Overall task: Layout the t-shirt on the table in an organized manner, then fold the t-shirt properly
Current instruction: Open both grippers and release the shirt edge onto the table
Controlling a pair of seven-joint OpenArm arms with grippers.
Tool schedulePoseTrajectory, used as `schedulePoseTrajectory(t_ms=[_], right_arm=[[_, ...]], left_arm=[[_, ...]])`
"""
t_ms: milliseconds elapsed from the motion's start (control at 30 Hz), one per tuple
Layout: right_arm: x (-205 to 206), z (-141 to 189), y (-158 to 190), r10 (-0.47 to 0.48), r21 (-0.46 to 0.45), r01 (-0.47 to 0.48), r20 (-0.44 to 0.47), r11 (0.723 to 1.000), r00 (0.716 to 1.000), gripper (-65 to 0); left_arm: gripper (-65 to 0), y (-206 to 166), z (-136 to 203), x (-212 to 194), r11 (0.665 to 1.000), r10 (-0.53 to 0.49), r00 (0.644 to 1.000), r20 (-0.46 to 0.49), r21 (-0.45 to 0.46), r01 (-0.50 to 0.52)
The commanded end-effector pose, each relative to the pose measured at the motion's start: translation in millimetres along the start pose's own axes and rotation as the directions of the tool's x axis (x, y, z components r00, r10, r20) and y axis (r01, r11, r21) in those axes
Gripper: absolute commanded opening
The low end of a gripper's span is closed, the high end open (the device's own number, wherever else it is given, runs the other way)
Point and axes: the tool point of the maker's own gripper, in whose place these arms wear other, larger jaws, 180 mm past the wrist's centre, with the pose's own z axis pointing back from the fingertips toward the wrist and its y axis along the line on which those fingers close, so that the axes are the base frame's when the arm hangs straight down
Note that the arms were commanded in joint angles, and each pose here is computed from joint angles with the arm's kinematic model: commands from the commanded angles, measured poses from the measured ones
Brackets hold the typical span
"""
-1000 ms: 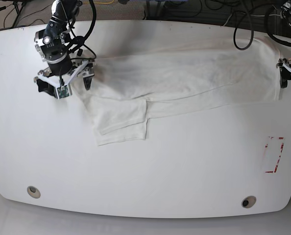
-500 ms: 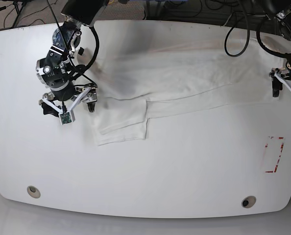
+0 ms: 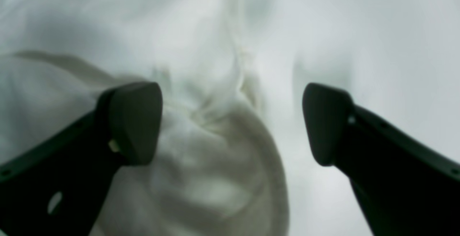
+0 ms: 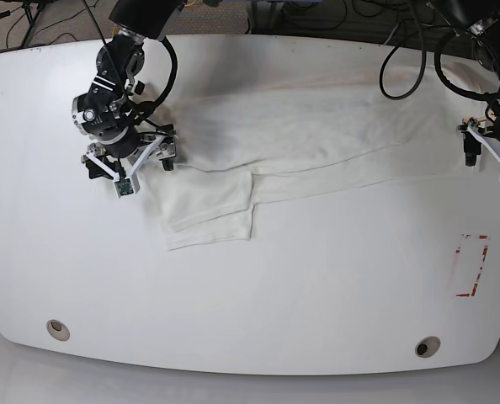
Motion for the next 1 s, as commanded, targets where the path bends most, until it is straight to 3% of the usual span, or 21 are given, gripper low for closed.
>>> schedulePoseTrajectory(t_ms=[0, 100, 167, 667, 733, 967], right_arm=[[14.8, 2.2, -5.9, 0.004, -0.011, -0.004, 0.049, 1.000, 0.999, -6.0], [14.8, 2.2, -5.9, 0.004, -0.011, -0.004, 0.049, 1.000, 0.999, -8.9], [14.8, 2.2, -5.9, 0.004, -0.011, -0.004, 0.049, 1.000, 0.999, -14.1], [10.8, -0.5, -3.5, -0.004, -0.001, 0.004, 0.038, 1.000, 0.999, -61.8], [10.8, -0.5, -3.5, -0.004, -0.001, 0.004, 0.038, 1.000, 0.999, -64.8], [13.3, 2.8, -5.2, 0.002, -0.011, -0.001, 0.047, 1.000, 0.999, -65.0]], left_arm=[[-17.9, 7.5, 3.9, 13.3, 1.000, -0.013, 0.999, 0.043, 0.018, 0.012], [-17.9, 7.5, 3.9, 13.3, 1.000, -0.013, 0.999, 0.043, 0.018, 0.012], [-17.9, 7.5, 3.9, 13.3, 1.000, -0.013, 0.999, 0.043, 0.018, 0.012], [-17.9, 7.9, 4.1, 13.5, 1.000, -0.012, 0.999, 0.045, 0.019, 0.011], [-17.9, 8.4, 4.3, 13.3, 1.000, -0.011, 0.999, 0.045, 0.020, 0.010], [-17.9, 9.3, 4.9, 13.5, 1.000, -0.010, 0.999, 0.046, 0.023, 0.009]])
